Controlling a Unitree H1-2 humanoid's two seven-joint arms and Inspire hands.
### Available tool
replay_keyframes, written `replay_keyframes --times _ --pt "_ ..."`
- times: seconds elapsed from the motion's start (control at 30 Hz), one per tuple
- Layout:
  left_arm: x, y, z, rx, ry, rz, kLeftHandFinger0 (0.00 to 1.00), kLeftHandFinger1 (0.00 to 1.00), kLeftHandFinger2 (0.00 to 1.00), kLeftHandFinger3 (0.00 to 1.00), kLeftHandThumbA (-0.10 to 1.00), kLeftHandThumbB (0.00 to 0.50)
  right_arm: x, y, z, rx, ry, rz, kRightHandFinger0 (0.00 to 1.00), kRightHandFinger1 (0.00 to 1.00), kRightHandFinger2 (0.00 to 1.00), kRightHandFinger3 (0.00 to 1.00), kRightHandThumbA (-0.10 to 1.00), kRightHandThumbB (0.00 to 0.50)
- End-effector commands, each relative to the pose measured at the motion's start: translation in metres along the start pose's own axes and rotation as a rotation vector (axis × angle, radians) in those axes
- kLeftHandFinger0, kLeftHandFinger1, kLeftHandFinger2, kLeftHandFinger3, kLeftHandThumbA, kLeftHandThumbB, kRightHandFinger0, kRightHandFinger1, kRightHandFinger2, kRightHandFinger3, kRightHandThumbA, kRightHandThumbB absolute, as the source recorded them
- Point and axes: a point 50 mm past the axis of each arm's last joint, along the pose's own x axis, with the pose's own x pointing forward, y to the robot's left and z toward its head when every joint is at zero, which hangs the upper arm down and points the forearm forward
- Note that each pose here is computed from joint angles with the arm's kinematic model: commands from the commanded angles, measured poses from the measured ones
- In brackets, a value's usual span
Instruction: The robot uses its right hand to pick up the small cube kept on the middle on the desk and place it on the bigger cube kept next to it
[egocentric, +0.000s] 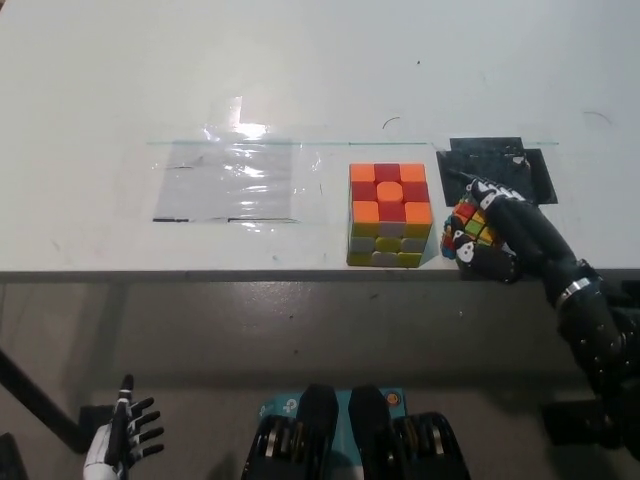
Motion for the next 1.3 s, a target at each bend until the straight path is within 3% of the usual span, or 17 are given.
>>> replay_keyframes --times 0.0,0.13,0.23,0.4,0.47,0.53,0.57,0.7,0.73,0.87,0.93,1.0,1.03,1.07,1.13,1.17,1.27 --pt "0.004 0.004 0.013 -0.005 -0.044 0.019 0.77 0.77 0.77 0.75 1.0 0.011 -0.009 0.025 -0.015 -0.044 0.006 0.061 1.0 1.0 1.0 1.0 0.52 0.367" --pt "0.006 0.003 0.019 -0.008 -0.055 0.017 0.74 0.74 0.72 0.69 1.0 0.044 -0.01 0.026 -0.025 -0.183 -0.002 -0.026 0.96 1.0 1.0 1.0 0.41 0.316" --pt "0.005 0.005 0.016 0.002 -0.055 0.022 0.72 0.72 0.7 0.68 1.0 0.056 -0.011 0.031 -0.032 -0.279 0.009 -0.079 0.63 1.0 1.0 1.0 0.36 0.276" --pt "0.004 0.005 0.013 0.02 -0.064 0.016 0.72 0.71 0.68 0.66 1.0 0.077 -0.006 0.035 -0.046 -0.358 0.034 -0.14 0.45 1.0 1.0 1.0 0.25 0.239" --pt "0.004 0.006 0.014 0.037 -0.062 0.013 0.72 0.71 0.68 0.64 1.0 0.084 -0.001 0.034 -0.055 -0.382 0.035 -0.196 0.19 0.65 1.0 1.0 0.16 0.193" --pt "0.003 0.007 0.011 0.041 -0.063 0.006 0.72 0.72 0.68 0.64 1.0 0.092 -0.004 0.037 -0.058 -0.375 0.028 -0.224 0.05 0.46 0.87 1.0 0.12 0.175" --pt "0.001 0.009 0.009 0.048 -0.063 0.004 0.71 0.71 0.67 0.63 1.0 0.096 -0.006 0.039 -0.061 -0.387 0.018 -0.247 0.0 0.29 0.69 1.0 0.09 0.167" --pt "-0.003 0.01 0.01 0.047 -0.06 0.008 0.71 0.7 0.66 0.63 1.0 0.097 -0.002 0.039 -0.071 -0.438 -0.004 -0.312 0.0 0.01 0.31 1.0 0.14 0.079" --pt "-0.003 0.01 0.01 0.051 -0.06 0.007 0.71 0.7 0.67 0.62 1.0 0.095 -0.001 0.038 -0.073 -0.448 -0.014 -0.341 0.0 0.0 0.2 1.0 0.15 0.091" --pt "-0.001 0.009 0.016 0.051 -0.071 0.003 0.72 0.71 0.67 0.62 1.0 0.099 0.007 0.031 -0.073 -0.487 -0.052 -0.395 0.0 0.0 0.0 1.0 0.21 0.071" --pt "-0.001 0.009 0.017 0.06 -0.082 0.0 0.71 0.71 0.67 0.61 1.0 0.11 0.011 0.029 -0.072 -0.457 -0.054 -0.4 0.0 0.0 0.0 0.9 0.29 0.043" --pt "-0.001 0.009 0.017 0.049 -0.085 -0.002 0.72 0.72 0.68 0.63 1.0 0.111 0.015 0.031 -0.068 -0.458 -0.077 -0.408 0.0 0.0 0.0 0.71 0.43 0.042" --pt "-0.001 0.009 0.017 0.05 -0.084 -0.001 0.73 0.73 0.69 0.64 1.0 0.108 0.015 0.031 -0.067 -0.462 -0.083 -0.416 0.0 0.0 0.0 0.58 0.48 0.025" --pt "-0.001 0.009 0.018 0.049 -0.082 0.003 0.73 0.73 0.69 0.64 1.0 0.11 0.015 0.033 -0.066 -0.477 -0.083 -0.425 0.0 0.0 0.0 0.33 0.57 0.025" --pt "0.0 0.01 0.018 0.05 -0.084 0.004 0.73 0.72 0.69 0.63 1.0 0.115 0.016 0.035 -0.066 -0.49 -0.081 -0.431 0.0 0.0 0.0 0.07 0.6 0.021" --pt "0.001 0.01 0.018 0.05 -0.088 0.006 0.71 0.71 0.66 0.6 1.0 0.128 0.015 0.039 -0.066 -0.498 -0.087 -0.436 0.0 0.0 0.0 0.0 0.63 0.003" --pt "0.001 0.01 0.018 0.052 -0.098 0.004 0.71 0.7 0.64 0.59 1.0 0.133 0.014 0.04 -0.067 -0.493 -0.098 -0.456 0.0 0.0 0.04 0.01 0.59 0.0"
